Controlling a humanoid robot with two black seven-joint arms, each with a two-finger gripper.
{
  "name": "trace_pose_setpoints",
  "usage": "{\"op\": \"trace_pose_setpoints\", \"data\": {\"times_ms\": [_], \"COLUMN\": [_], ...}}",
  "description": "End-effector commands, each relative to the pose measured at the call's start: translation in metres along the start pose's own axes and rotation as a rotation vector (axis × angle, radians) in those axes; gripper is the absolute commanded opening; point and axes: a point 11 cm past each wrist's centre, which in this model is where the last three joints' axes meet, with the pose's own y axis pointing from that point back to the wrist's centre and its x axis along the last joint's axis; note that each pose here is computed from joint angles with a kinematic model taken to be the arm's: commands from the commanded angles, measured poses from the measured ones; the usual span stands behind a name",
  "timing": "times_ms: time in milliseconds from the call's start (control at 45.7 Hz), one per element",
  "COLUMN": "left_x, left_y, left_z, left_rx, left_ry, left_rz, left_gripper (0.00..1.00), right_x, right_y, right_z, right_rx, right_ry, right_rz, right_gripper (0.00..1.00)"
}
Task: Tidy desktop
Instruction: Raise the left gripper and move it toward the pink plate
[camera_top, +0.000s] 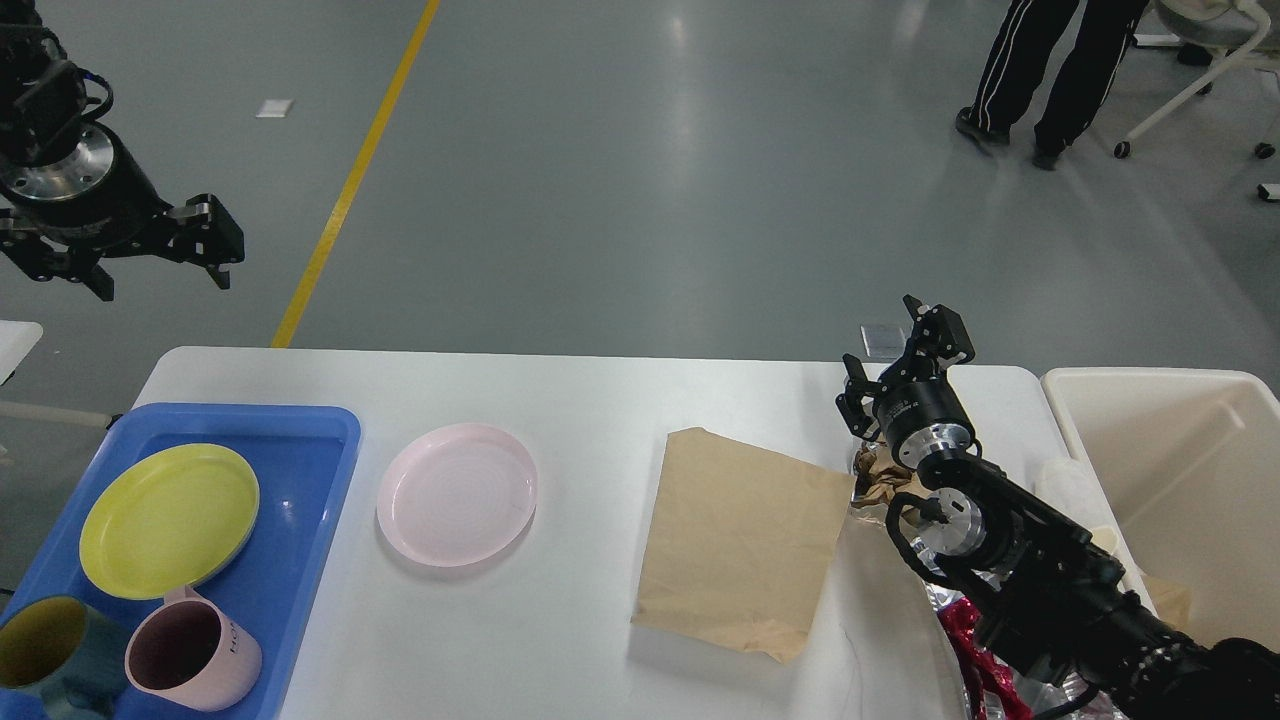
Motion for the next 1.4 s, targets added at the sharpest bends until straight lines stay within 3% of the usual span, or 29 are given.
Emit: {"op": "trace_pose_setpoints", "data": {"times_ms": [0,1378], "left_x": [0.002,-0.008], "left_y": [0.003,-0.033], "left_z": [0.013,0.043], "left_rx": [-0.013,-0.077], "left_ry": [-0.024,-0.065], "left_rz": [0.011,-0.019], "left_gripper": [0.95,0.95], "right_x": [0.0,0.0], "right_y": [0.0,0.0], "right_z": [0.0,0.0], "right_rx": [-0.002,-0.002], "right_ry": [0.0,0.0], "right_rz": [0.0,0.0], "right_gripper": [1.0,1.0]}}
